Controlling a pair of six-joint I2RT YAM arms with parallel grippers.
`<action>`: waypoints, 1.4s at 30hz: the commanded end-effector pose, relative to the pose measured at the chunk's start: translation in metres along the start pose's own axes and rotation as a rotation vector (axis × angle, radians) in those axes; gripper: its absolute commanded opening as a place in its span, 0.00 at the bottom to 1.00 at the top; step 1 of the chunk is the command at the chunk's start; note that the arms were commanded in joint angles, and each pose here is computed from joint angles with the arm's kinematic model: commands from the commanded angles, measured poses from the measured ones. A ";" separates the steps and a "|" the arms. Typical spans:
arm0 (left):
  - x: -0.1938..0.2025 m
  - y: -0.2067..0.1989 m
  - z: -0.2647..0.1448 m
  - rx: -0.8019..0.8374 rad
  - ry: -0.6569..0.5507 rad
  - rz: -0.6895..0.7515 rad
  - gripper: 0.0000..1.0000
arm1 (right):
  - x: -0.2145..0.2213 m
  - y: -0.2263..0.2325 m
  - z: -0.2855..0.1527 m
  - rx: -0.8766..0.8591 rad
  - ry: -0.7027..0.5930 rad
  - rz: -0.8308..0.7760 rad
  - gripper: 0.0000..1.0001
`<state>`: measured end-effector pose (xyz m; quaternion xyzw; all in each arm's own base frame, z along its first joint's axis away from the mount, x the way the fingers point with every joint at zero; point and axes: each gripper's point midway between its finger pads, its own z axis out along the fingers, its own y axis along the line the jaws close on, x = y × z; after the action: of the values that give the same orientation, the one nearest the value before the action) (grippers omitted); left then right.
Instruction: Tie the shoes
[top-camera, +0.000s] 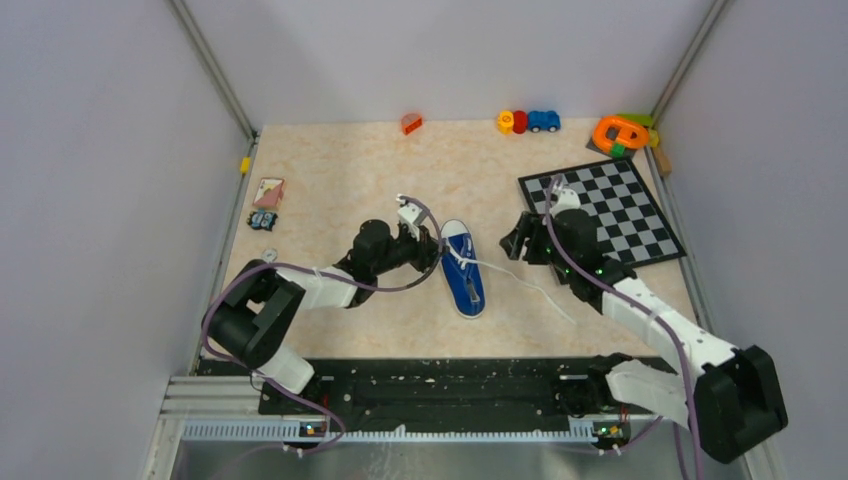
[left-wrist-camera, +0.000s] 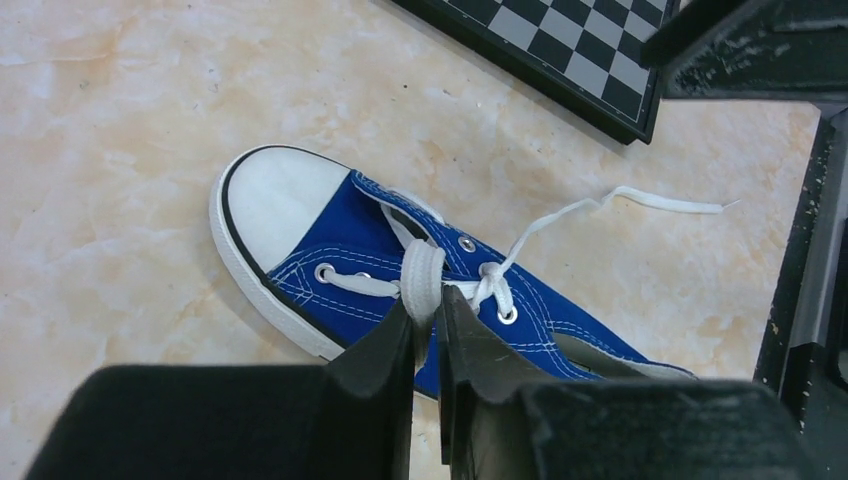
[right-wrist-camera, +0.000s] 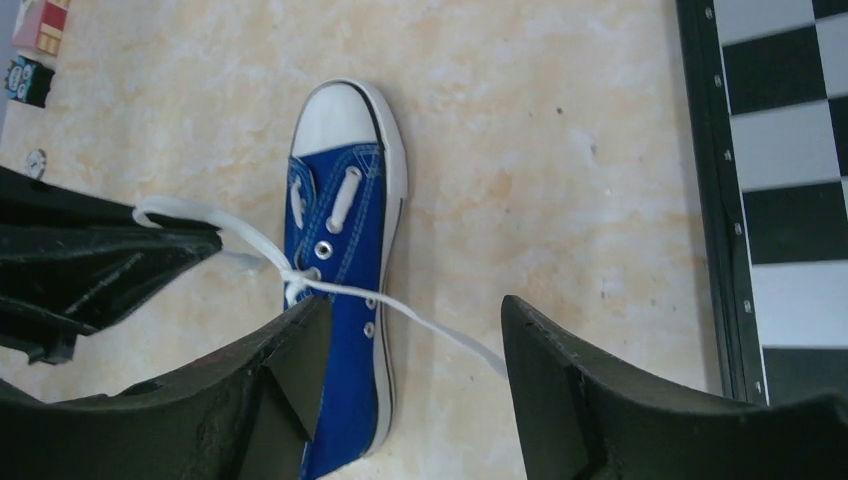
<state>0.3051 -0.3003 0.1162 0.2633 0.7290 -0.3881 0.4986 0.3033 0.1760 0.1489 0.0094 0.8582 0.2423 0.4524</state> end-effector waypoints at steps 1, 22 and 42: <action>-0.023 -0.005 0.000 0.002 -0.088 -0.012 0.20 | 0.031 -0.024 -0.021 0.063 0.046 0.036 0.65; -0.029 0.010 0.018 -0.133 -0.184 -0.094 0.23 | 0.057 -0.013 -0.043 -0.055 0.074 0.073 0.64; -0.044 0.003 0.003 -0.123 -0.280 -0.051 0.00 | 0.079 -0.045 -0.046 0.312 0.081 0.814 0.62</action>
<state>0.3261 -0.3000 0.1256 0.1550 0.7223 -0.3717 0.5622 0.2219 0.1285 0.0789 0.2991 0.8767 0.2245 0.3026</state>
